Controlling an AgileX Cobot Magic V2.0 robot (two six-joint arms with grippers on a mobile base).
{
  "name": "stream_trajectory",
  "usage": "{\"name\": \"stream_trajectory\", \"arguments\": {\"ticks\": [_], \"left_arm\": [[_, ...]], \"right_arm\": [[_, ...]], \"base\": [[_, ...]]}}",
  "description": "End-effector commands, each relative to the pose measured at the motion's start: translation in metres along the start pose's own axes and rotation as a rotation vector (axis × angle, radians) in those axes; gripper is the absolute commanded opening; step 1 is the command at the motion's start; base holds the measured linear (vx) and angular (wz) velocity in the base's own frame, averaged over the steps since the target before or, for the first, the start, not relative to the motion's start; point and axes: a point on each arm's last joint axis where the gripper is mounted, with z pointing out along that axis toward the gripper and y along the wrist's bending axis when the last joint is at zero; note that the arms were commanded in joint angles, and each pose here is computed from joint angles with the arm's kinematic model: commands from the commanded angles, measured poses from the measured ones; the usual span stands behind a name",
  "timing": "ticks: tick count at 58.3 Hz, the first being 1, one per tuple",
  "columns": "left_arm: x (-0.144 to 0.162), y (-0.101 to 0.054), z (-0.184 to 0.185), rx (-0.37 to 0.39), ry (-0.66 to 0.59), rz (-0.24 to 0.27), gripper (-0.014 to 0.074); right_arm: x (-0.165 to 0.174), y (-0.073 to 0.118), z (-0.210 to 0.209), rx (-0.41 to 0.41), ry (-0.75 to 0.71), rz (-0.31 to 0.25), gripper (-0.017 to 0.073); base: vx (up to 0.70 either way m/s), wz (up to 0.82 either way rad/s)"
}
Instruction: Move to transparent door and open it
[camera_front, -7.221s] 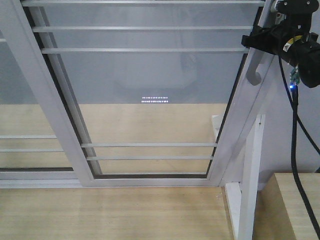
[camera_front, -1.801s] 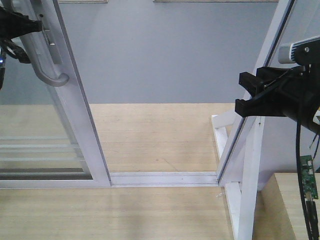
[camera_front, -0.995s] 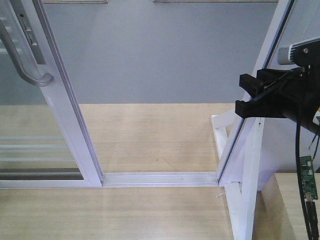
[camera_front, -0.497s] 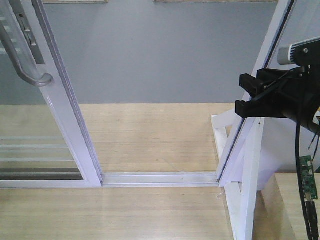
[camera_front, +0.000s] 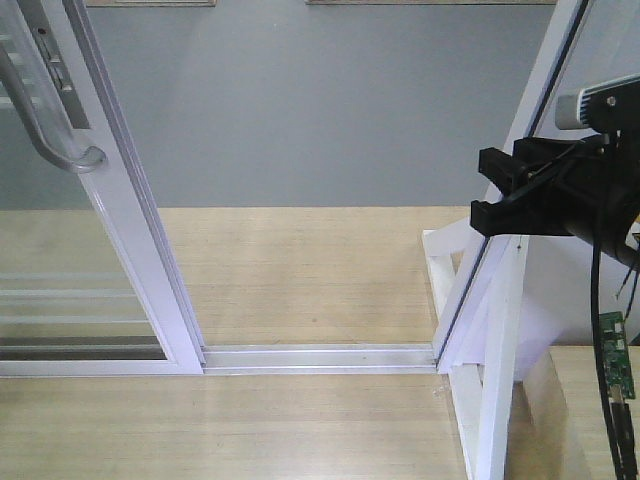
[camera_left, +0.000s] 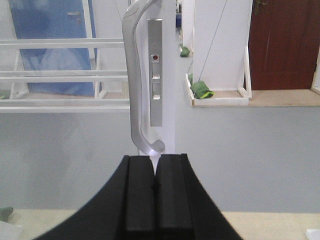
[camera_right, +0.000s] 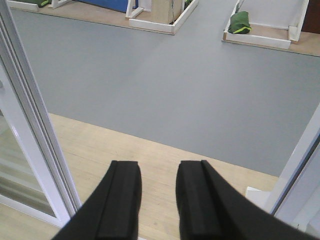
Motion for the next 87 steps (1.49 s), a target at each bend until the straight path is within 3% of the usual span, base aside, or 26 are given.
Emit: {"name": "stream_trajectory", "arguments": {"ticks": [1,4,13,48,51,55,58,68,79,87], "left_arm": [[0.006,0.001,-0.006,-0.003,-0.169,-0.014,-0.0007],[0.024,0.001,-0.01,-0.004,-0.194,-0.014,-0.0007],[0.035,-0.001,-0.01,0.025,-0.064,0.004,-0.0007],[0.034,-0.001,-0.009,0.024,-0.068,-0.006,-0.0006],[0.034,-0.001,-0.009,0.024,-0.068,-0.006,-0.0006],[0.034,-0.001,-0.009,0.024,-0.068,-0.006,-0.0006],[0.034,-0.001,-0.009,0.024,-0.068,-0.006,-0.0006],[0.034,-0.001,-0.009,0.024,-0.068,-0.006,-0.0006],[0.034,-0.001,-0.009,0.024,-0.068,-0.006,-0.0006],[0.034,-0.001,-0.009,0.024,-0.068,-0.006,-0.0006]], "right_arm": [[-0.018,0.001,-0.005,-0.015,-0.111,-0.012,0.0278],[-0.018,0.001,-0.005,-0.015,-0.111,-0.013,0.0278],[-0.018,0.001,-0.005,-0.017,-0.112,-0.013,0.0278],[-0.018,0.001,-0.005,-0.017,-0.115,-0.013,0.0278],[-0.018,0.0,-0.006,-0.012,-0.116,-0.038,0.0271],[-0.02,-0.007,-0.017,0.03,-0.131,-0.103,0.0235],[-0.02,-0.013,-0.03,0.066,-0.159,-0.108,0.0183],[0.001,-0.036,-0.083,0.245,-0.272,-0.007,-0.0015],[0.057,-0.042,-0.122,0.455,-0.319,-0.033,-0.0008],[0.103,-0.033,-0.128,0.467,-0.338,-0.034,-0.0006]], "base": [[0.0,0.0],[0.0,0.0],[0.0,0.0],[0.0,0.0],[0.0,0.0],[0.0,0.0],[0.0,0.0],[0.0,0.0],[0.0,0.0],[0.0,0.0]]}}
